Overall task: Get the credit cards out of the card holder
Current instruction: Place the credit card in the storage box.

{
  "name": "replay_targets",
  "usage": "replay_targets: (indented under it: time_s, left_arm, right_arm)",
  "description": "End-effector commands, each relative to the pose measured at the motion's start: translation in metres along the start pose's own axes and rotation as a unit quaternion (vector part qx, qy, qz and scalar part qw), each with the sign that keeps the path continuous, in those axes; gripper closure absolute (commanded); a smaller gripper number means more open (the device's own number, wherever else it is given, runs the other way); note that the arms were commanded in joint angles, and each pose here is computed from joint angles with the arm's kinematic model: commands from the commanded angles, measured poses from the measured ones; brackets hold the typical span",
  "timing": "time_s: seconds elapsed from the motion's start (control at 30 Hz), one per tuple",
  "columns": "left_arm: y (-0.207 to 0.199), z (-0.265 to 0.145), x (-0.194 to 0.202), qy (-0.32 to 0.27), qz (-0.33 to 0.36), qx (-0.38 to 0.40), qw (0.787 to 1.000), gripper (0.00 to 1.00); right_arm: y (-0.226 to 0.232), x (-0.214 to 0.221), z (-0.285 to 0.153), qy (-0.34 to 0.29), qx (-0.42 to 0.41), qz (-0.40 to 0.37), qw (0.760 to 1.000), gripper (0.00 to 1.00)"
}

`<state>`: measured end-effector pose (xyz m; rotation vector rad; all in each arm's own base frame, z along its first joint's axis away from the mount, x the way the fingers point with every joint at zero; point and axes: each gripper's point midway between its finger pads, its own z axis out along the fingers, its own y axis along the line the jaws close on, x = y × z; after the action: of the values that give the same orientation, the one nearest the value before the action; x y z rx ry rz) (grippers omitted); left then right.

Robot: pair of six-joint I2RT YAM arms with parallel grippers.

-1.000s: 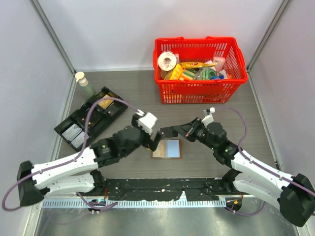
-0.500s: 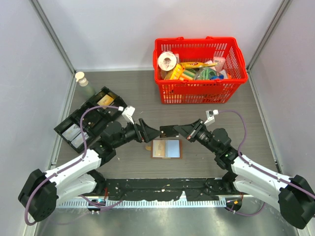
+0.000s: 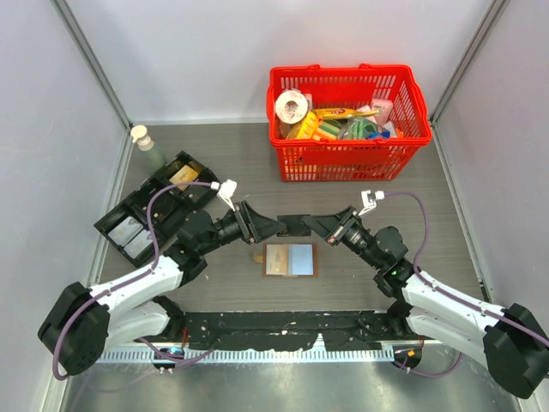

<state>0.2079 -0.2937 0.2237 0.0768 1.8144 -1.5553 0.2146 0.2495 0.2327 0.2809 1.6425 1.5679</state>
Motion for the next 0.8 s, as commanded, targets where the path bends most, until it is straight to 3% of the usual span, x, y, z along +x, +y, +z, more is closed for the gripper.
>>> replay_targets:
  time_s: [0.0, 0.07, 0.2, 0.3, 0.37, 0.4, 0.43, 0.47, 0.53, 0.6, 0.77]
  left_arm:
    - [-0.019, 0.002, -0.004, -0.009, -0.001, 0.043, 0.999, 0.49]
    - [-0.020, 0.001, -0.002, -0.008, 0.000, 0.047, 0.999, 0.62]
    - [-0.019, -0.001, -0.004, -0.014, 0.008, 0.044, 0.999, 0.99]
    - [-0.017, -0.003, -0.006, -0.018, 0.021, 0.031, 0.999, 1.00]
    - [-0.015, -0.007, -0.011, -0.028, 0.041, 0.014, 0.999, 1.00]
    - [-0.011, -0.010, -0.011, -0.028, 0.047, 0.001, 0.998, 1.00]
    - [-0.007, -0.012, -0.016, -0.036, 0.057, -0.015, 0.998, 1.00]
    - [-0.001, -0.017, -0.021, -0.046, 0.064, -0.035, 0.996, 1.00]
    - [0.013, -0.027, -0.028, -0.053, 0.074, -0.079, 0.993, 1.00]
    - [0.023, -0.039, -0.038, -0.067, 0.080, -0.110, 0.988, 1.00]
    - [0.059, -0.080, -0.073, -0.124, 0.080, -0.209, 0.967, 1.00]
  right_arm:
    - [0.018, -0.010, 0.000, -0.022, -0.040, -0.009, 0.999, 0.99]
    - [0.017, -0.010, 0.000, -0.023, -0.040, -0.009, 0.999, 0.99]
    - [0.017, -0.009, 0.000, -0.021, -0.040, -0.012, 0.999, 0.99]
    - [0.017, -0.008, -0.002, -0.019, -0.041, -0.013, 0.999, 0.98]
    - [0.012, -0.007, -0.003, -0.018, -0.032, -0.016, 0.999, 0.87]
    - [0.014, -0.008, -0.005, -0.020, -0.034, -0.024, 0.999, 0.68]
    - [0.007, -0.008, -0.005, -0.019, -0.018, -0.027, 0.999, 0.60]
    - [0.009, -0.011, -0.007, -0.026, -0.016, -0.036, 0.999, 0.45]
    - [0.001, -0.012, -0.010, -0.028, 0.008, -0.055, 0.998, 0.32]
    - [-0.007, -0.015, -0.014, -0.029, 0.035, -0.078, 0.996, 0.23]
    - [-0.028, -0.021, -0.027, -0.009, 0.127, -0.155, 0.980, 0.19]
